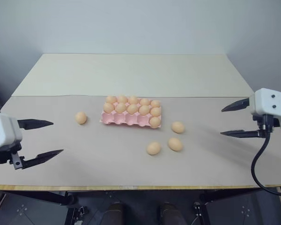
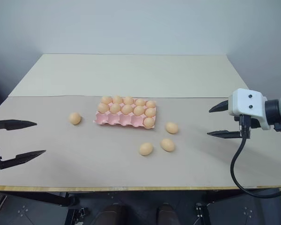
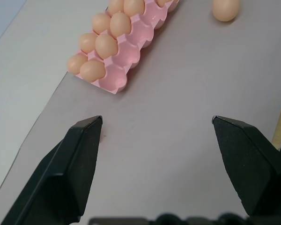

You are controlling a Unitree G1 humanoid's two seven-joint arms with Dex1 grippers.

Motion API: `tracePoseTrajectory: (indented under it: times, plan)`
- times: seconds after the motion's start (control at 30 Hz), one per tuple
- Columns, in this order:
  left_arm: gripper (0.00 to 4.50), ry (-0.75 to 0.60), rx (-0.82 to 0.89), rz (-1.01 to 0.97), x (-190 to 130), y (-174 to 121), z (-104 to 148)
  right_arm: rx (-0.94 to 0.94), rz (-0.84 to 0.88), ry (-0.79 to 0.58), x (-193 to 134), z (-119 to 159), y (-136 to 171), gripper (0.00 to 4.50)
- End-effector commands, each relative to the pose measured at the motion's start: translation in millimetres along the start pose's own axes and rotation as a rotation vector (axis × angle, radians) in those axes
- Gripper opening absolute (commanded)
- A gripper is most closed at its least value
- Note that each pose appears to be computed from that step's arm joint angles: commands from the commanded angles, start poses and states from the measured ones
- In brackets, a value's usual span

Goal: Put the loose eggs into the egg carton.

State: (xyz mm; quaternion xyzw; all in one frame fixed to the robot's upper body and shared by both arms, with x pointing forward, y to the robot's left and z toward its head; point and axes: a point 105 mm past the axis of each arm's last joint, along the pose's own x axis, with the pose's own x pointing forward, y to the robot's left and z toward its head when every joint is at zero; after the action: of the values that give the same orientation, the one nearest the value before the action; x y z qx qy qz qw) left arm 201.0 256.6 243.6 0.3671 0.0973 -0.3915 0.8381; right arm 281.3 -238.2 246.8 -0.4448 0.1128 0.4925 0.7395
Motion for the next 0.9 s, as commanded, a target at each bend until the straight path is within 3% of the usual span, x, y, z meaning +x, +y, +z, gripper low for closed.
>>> tracePoseTrajectory:
  times: [0.03, 0.47, 0.9]
  plan:
    - [4.09, 0.018, 0.006, -0.001, -2.6, 5.3, 3.4, -0.045, -0.024, -0.008, -7.6, 9.9, -3.4, 4.04]
    - [4.09, -0.002, 0.019, 0.008, 2.8, 9.9, 3.5, 0.015, -0.086, -0.015, 2.5, 8.0, -9.5, 4.04]
    - [4.09, -0.036, -0.03, -0.099, 20.5, -7.2, -3.7, 0.219, -0.094, -0.101, 79.0, 15.0, -17.7, 4.04]
